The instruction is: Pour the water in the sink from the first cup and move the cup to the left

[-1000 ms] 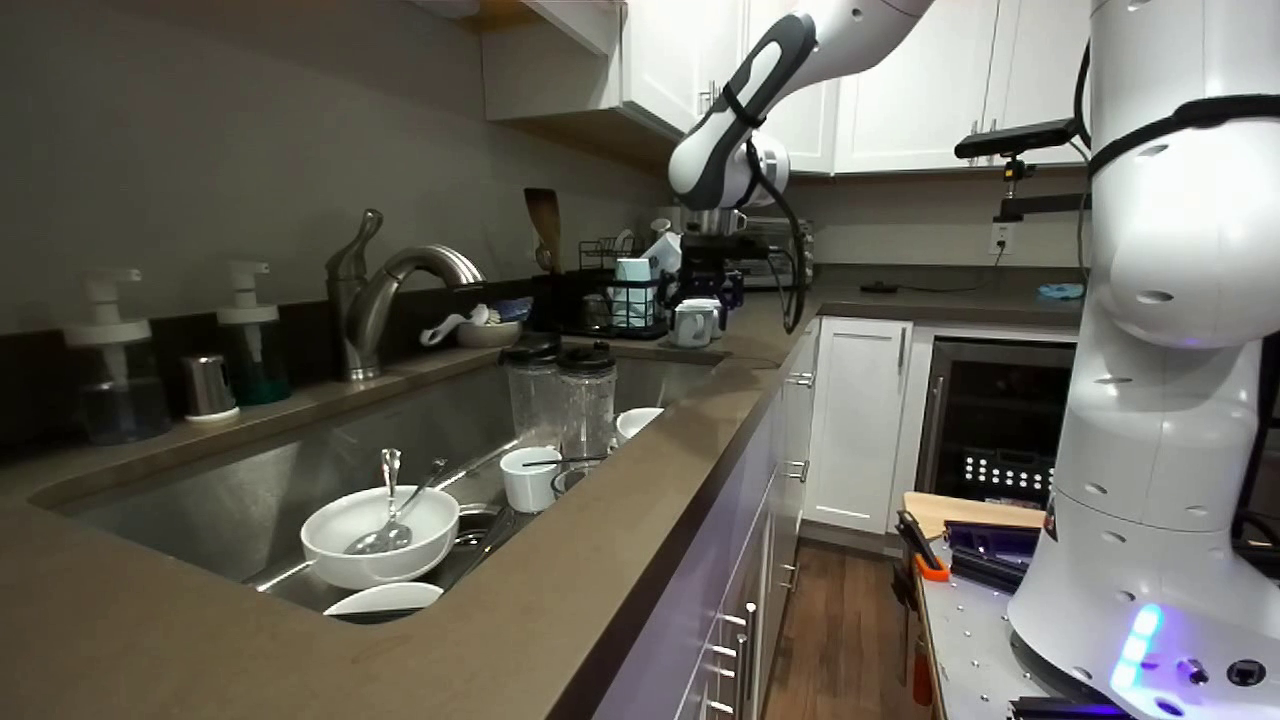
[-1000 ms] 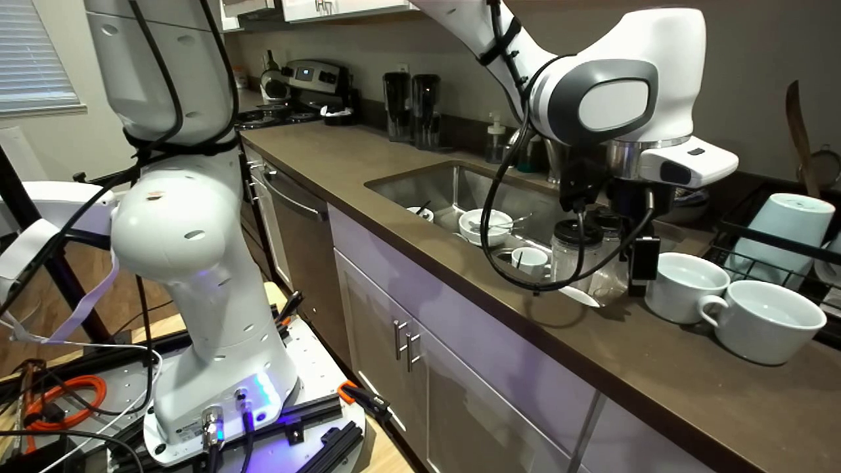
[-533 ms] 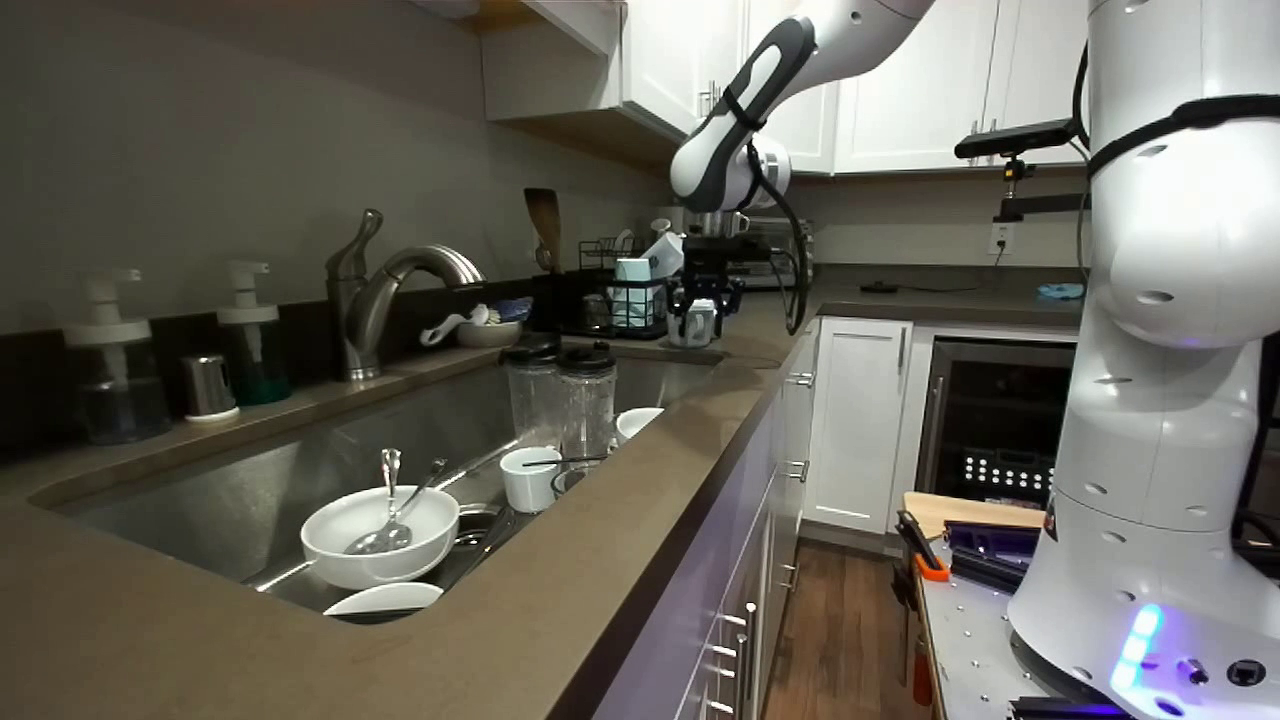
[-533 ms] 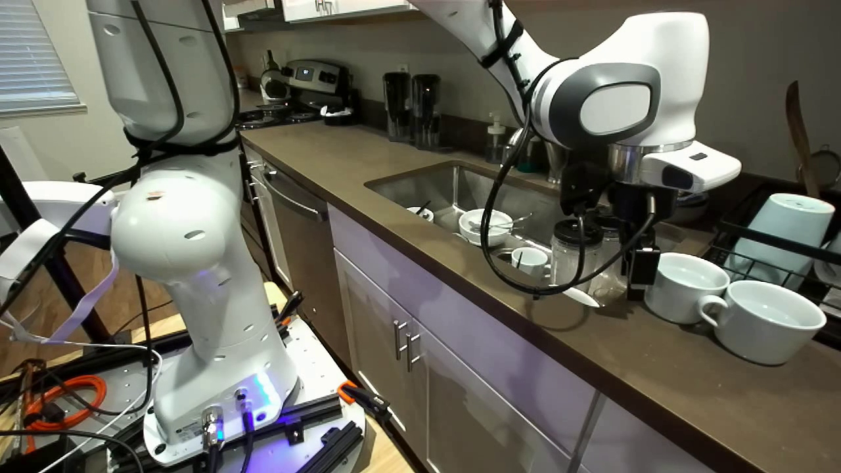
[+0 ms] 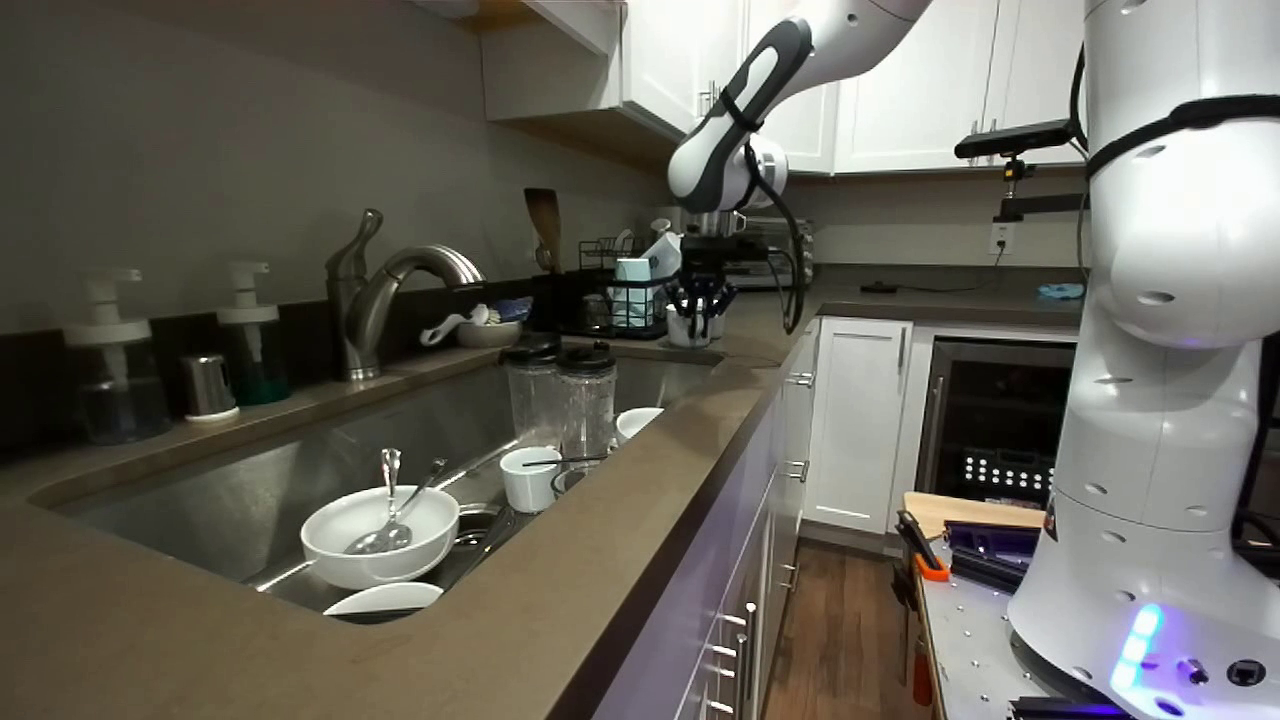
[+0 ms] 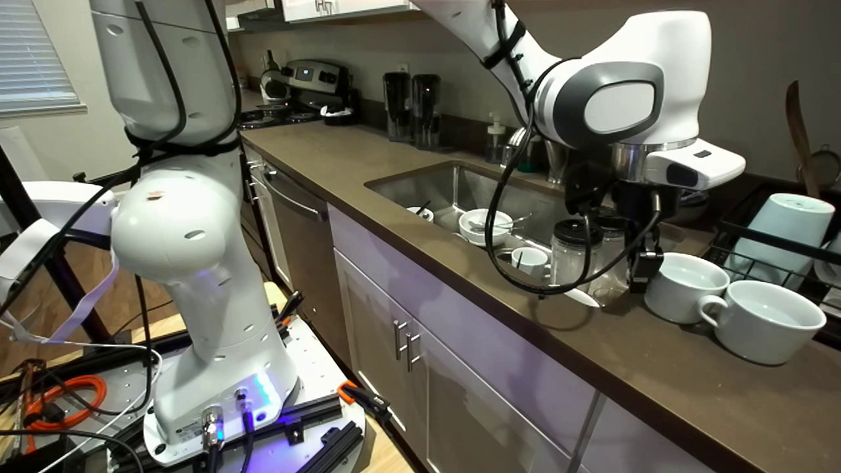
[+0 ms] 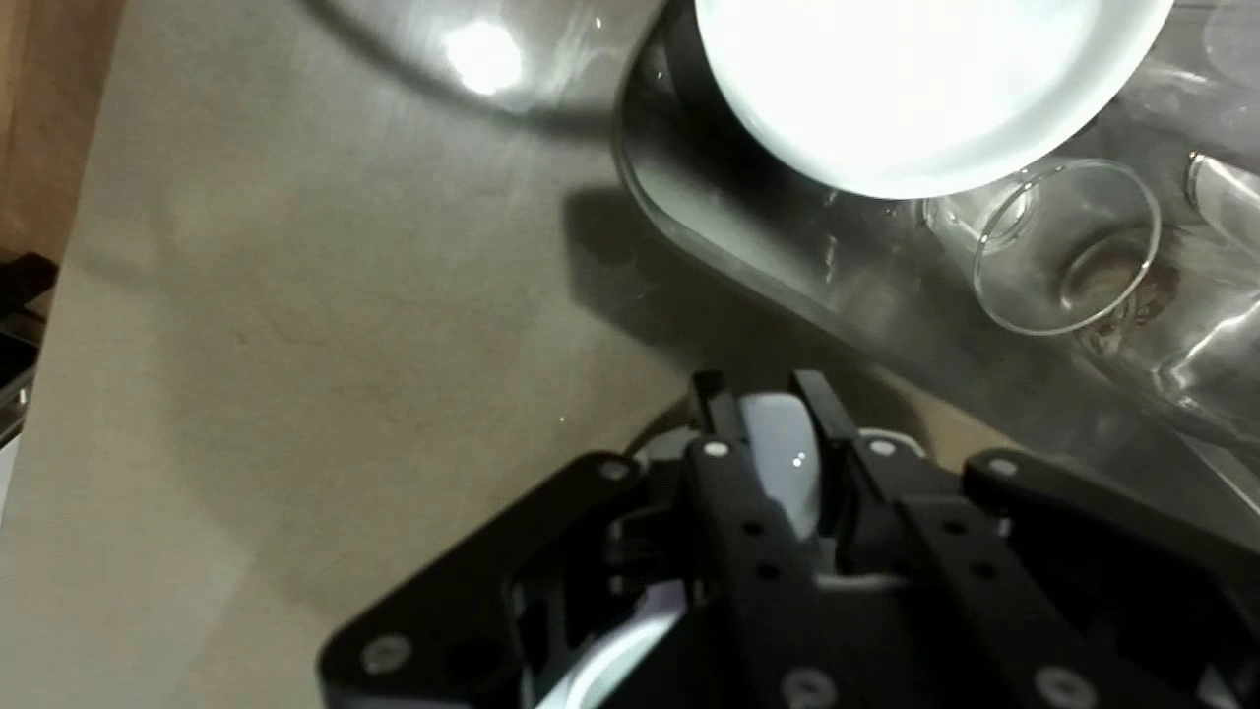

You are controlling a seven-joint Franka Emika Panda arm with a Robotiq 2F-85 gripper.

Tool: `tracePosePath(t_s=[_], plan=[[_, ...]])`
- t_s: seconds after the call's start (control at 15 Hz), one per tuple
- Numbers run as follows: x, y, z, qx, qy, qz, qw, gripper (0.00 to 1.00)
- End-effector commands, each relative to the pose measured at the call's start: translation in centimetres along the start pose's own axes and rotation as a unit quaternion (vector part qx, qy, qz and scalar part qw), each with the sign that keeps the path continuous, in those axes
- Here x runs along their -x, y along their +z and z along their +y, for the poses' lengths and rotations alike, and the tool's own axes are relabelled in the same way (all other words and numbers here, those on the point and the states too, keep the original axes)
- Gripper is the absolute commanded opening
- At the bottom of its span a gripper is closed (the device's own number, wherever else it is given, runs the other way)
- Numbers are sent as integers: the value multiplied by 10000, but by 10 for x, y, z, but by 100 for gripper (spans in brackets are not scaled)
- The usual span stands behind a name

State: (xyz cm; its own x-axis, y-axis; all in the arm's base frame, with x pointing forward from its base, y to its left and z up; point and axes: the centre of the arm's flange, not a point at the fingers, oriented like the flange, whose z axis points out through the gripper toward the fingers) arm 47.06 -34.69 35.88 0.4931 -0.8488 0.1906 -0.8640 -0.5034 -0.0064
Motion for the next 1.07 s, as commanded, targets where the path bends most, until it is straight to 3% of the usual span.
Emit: tracePosePath(t_s=[0.0,0.2,0.27,0.33,0.47,0.73,1.0], plan=[[-10,3,-5,101,-58,181,9998,48],[-14,6,-6,128,-75,186,9997,64],[-15,7,-6,124,-81,186,9997,54],[-15,7,-6,126,-79,183,9997,28],[-16,9,-5,136,-73,176,9997,27],[-13,8,-6,146,-77,178,9997,2],[-13,7,-5,153,-78,198,9997,4]])
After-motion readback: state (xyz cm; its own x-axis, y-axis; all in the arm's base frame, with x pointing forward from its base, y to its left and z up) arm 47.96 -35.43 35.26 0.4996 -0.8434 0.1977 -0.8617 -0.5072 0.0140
